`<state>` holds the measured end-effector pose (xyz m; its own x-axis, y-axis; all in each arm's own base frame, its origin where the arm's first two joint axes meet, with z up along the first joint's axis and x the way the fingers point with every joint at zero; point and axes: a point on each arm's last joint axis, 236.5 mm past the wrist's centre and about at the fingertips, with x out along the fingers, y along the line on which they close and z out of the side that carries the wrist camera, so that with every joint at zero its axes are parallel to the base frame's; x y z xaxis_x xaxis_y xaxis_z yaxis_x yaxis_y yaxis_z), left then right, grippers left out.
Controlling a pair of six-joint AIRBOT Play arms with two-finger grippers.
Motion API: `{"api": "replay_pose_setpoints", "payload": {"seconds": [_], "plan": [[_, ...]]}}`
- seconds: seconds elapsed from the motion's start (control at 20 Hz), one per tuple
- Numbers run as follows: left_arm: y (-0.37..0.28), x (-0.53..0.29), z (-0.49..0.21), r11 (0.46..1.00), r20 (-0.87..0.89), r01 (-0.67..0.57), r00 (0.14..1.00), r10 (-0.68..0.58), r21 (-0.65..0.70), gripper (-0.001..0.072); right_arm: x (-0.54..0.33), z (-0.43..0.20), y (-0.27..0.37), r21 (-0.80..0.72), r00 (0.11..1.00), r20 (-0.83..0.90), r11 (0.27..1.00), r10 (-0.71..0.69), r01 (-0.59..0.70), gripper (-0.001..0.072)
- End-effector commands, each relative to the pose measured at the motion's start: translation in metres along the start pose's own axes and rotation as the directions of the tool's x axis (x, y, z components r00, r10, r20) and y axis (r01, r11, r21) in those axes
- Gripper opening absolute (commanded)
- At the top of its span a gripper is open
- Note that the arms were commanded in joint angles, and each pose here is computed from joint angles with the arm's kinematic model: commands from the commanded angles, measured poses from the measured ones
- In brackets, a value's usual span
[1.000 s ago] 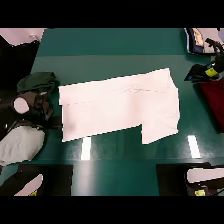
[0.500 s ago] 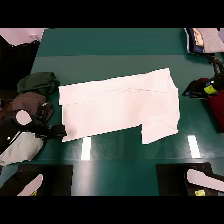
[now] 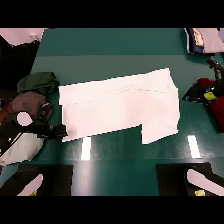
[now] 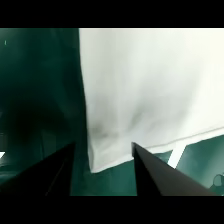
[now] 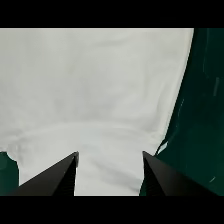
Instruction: Fold the shirts.
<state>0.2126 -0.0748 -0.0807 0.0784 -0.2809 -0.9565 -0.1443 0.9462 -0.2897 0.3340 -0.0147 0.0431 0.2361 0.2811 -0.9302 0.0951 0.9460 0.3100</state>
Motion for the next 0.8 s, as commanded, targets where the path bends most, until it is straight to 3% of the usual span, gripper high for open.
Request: {"api": "replay_pose_setpoints", "payload": {"seconds": [0.0, 0.1, 0.25, 0.3, 0.75], "plan": [[0.001, 0.005, -0.003, 1.0, 0.0, 0.003, 1.0, -0.003, -0.006, 0.042, 0.0, -0.002, 0.001, 0.001, 1.0, -0.003, 1.0, 0.001, -0.001, 0.0472], [-0.004, 0.007, -0.001, 0.999, 0.011, 0.028, 1.0, -0.028, -0.022, 0.0418, 0.0, -0.006, 0.001, 0.001, 1.0, -0.018, 1.0, 0.004, -0.004, 0.0472], [-0.012, 0.006, 0.008, 0.998, 0.051, 0.065, 0.997, -0.064, -0.015, 0.0088, -0.001, -0.014, 0.002, 0.001, 0.999, -0.05, 1.0, 0.009, -0.009, 0.0471], [-0.014, 0.006, 0.01, 0.997, 0.059, 0.071, 0.996, -0.07, -0.007, 0.0028, -0.001, -0.017, 0.002, 0.001, 0.998, -0.065, 1.0, 0.009, -0.009, 0.0472], [-0.03, -0.052, 0.055, 0.987, 0.156, 0.021, 0.987, -0.047, 0.159, 0.0027, 0.063, -0.119, -0.028, 0.073, 0.934, -0.357, 0.996, -0.018, 0.047, 0.0471]]}}
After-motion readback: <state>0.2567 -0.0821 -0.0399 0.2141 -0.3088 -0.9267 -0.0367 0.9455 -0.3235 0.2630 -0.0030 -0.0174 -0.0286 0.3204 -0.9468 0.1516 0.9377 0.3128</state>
